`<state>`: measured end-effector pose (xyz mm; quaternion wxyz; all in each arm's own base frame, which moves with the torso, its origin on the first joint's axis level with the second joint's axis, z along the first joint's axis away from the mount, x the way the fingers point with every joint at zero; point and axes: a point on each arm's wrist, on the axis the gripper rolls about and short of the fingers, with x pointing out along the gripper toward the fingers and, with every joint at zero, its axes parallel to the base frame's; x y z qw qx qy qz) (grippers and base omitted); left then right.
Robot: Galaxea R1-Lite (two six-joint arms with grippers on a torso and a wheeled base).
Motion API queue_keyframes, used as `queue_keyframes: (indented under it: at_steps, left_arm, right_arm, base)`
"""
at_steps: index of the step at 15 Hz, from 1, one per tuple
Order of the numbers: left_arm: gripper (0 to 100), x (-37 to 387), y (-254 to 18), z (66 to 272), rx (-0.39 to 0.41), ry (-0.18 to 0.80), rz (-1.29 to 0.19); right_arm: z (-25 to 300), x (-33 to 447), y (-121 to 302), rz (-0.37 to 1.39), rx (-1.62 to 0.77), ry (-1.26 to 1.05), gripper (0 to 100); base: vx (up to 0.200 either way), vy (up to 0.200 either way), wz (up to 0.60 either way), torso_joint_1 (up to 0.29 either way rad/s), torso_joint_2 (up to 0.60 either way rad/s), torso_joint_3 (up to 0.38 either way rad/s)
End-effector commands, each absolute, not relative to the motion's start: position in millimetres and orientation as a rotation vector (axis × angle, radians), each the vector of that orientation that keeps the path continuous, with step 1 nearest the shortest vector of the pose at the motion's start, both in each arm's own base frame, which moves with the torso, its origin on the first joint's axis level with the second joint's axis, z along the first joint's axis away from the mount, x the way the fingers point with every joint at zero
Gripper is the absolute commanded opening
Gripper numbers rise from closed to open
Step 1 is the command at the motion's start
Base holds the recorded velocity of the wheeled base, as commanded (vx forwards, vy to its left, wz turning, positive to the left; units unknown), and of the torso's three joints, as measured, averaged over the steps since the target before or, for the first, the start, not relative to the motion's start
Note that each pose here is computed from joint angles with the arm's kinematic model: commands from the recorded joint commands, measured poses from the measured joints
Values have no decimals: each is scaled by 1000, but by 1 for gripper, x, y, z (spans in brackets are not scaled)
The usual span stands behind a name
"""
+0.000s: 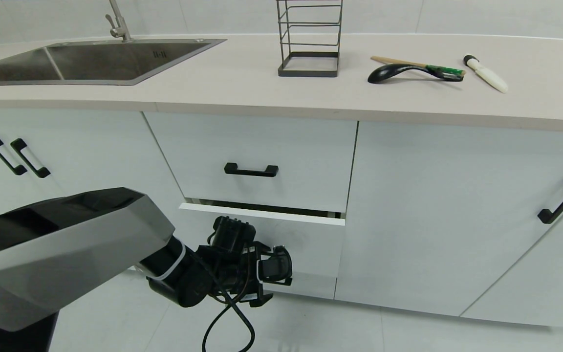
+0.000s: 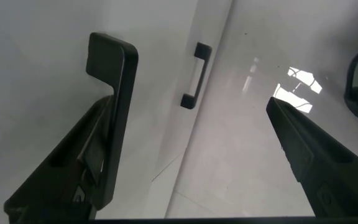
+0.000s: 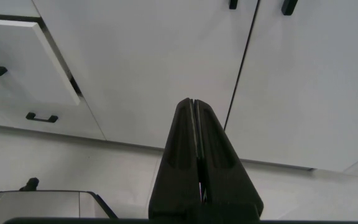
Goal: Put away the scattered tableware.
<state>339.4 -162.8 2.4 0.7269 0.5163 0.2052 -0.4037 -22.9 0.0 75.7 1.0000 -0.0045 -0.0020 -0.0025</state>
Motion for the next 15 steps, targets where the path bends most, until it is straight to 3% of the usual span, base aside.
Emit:
queue_keyframes:
  at_steps: [1, 5, 15]
  left_arm:
    - [100, 337, -162, 11, 1139, 429, -877]
    - [100, 326, -157, 25, 1102, 431, -860]
    - [100, 272, -139, 60, 1106, 400, -875]
  right_arm:
    - [76, -23, 0, -5, -9, -3, 0]
    - [76, -23, 0, -5, -9, -3, 0]
    - [76, -23, 0, -6, -9, -3, 0]
  base:
    - [0, 0, 0, 0, 0, 0]
    - [0, 0, 0, 0, 0, 0]
    - [0, 0, 0, 0, 0, 0]
